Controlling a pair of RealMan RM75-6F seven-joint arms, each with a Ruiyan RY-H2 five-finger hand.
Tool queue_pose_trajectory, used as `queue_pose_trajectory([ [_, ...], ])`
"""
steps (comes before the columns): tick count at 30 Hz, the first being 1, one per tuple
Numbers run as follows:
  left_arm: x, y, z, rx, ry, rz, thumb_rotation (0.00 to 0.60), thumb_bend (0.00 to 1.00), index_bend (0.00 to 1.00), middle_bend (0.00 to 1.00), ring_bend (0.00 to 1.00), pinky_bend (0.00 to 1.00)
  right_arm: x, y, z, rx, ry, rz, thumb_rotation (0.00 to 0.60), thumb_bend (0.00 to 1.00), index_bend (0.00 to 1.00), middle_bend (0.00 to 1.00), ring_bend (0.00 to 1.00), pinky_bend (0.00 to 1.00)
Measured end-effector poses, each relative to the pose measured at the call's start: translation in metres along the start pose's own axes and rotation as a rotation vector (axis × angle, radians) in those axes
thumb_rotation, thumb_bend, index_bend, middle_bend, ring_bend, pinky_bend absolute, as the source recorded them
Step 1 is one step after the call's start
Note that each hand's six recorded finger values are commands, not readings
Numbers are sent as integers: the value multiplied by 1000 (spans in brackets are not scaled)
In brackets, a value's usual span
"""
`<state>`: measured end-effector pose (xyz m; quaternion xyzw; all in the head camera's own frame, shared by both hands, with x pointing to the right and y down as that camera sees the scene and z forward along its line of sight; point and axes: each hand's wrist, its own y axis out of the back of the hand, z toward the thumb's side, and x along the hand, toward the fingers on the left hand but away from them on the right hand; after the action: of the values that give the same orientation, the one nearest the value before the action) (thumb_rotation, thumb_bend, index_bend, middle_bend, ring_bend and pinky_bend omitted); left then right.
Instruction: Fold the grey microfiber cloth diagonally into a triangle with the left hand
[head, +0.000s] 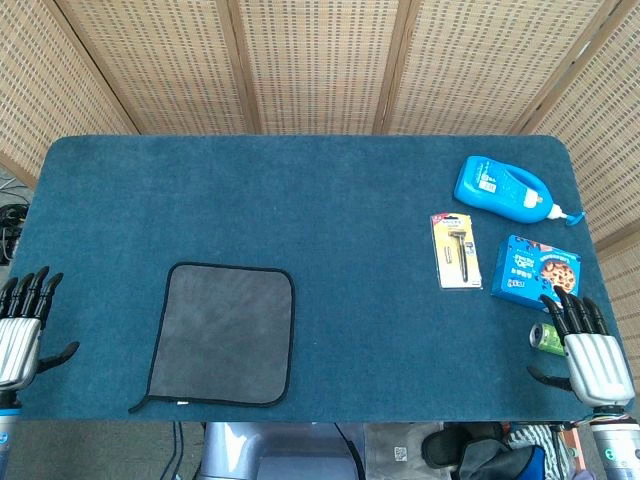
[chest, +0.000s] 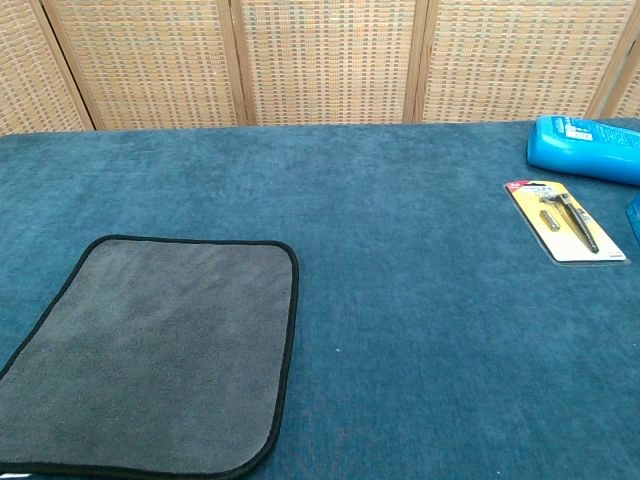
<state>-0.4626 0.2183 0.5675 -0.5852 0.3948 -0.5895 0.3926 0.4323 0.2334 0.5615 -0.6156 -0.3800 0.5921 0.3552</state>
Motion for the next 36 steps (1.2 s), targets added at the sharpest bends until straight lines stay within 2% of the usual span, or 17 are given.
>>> queue_pose_trajectory([
  [29, -1, 0, 3, -12, -12, -8, 600, 176, 0, 0, 0, 0, 2, 2, 1, 3, 4, -7, 600, 0, 54, 0, 0, 0],
  [36, -3, -4, 13, -23, -56, -30, 600, 187, 0, 0, 0, 0, 0, 2, 0, -2, 1, -8, 600, 0, 54, 0, 0, 0],
])
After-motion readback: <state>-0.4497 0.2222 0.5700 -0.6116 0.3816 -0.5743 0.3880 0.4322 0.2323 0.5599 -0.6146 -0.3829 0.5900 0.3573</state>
